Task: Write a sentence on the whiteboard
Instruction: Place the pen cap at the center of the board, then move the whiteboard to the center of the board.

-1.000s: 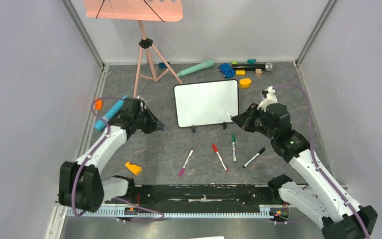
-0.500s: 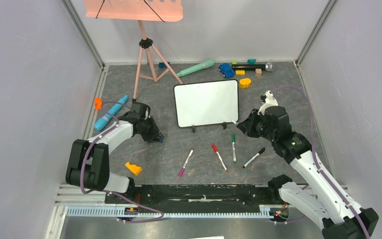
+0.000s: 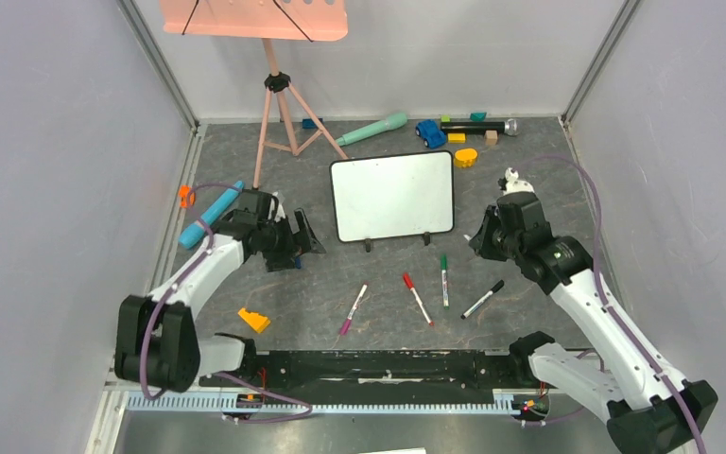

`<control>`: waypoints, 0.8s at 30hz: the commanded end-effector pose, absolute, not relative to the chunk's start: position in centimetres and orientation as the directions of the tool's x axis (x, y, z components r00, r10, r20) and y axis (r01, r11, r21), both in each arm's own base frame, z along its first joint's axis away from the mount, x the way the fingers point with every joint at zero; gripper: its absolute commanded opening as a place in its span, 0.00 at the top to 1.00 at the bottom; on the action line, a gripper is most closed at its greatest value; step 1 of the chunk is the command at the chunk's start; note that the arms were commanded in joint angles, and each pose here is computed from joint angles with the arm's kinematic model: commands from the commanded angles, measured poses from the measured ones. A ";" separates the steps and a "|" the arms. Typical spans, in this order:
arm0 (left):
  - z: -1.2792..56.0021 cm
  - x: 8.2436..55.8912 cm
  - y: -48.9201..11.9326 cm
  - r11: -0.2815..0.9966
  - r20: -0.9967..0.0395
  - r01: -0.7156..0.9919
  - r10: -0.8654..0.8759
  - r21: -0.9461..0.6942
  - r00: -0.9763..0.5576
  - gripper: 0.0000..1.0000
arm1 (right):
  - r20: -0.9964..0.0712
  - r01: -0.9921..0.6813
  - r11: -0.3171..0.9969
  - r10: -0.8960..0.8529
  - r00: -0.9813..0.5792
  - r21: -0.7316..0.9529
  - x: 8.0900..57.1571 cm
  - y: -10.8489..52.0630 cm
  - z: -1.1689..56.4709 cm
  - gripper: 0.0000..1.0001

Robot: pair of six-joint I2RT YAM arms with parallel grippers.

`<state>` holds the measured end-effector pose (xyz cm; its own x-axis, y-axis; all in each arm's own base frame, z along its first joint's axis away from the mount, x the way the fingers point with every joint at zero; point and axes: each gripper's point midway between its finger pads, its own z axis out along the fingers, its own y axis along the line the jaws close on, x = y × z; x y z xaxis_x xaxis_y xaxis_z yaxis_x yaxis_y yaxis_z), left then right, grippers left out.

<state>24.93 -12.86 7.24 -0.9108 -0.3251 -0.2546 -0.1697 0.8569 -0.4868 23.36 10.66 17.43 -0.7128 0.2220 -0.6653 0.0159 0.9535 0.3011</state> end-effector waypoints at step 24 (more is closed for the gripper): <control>19.3 35.7 -19.1 0.583 -0.686 0.461 -0.246 -0.669 -0.684 0.00 | -0.687 0.155 0.979 0.205 -0.697 0.135 37.8 4.1 22.8 1.00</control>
<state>33.71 -17.78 16.72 -0.7487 -0.2651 -0.6076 0.3182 0.6604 -0.6801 34.71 4.76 19.50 -0.7739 0.1912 -0.6038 0.1749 0.9808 0.0864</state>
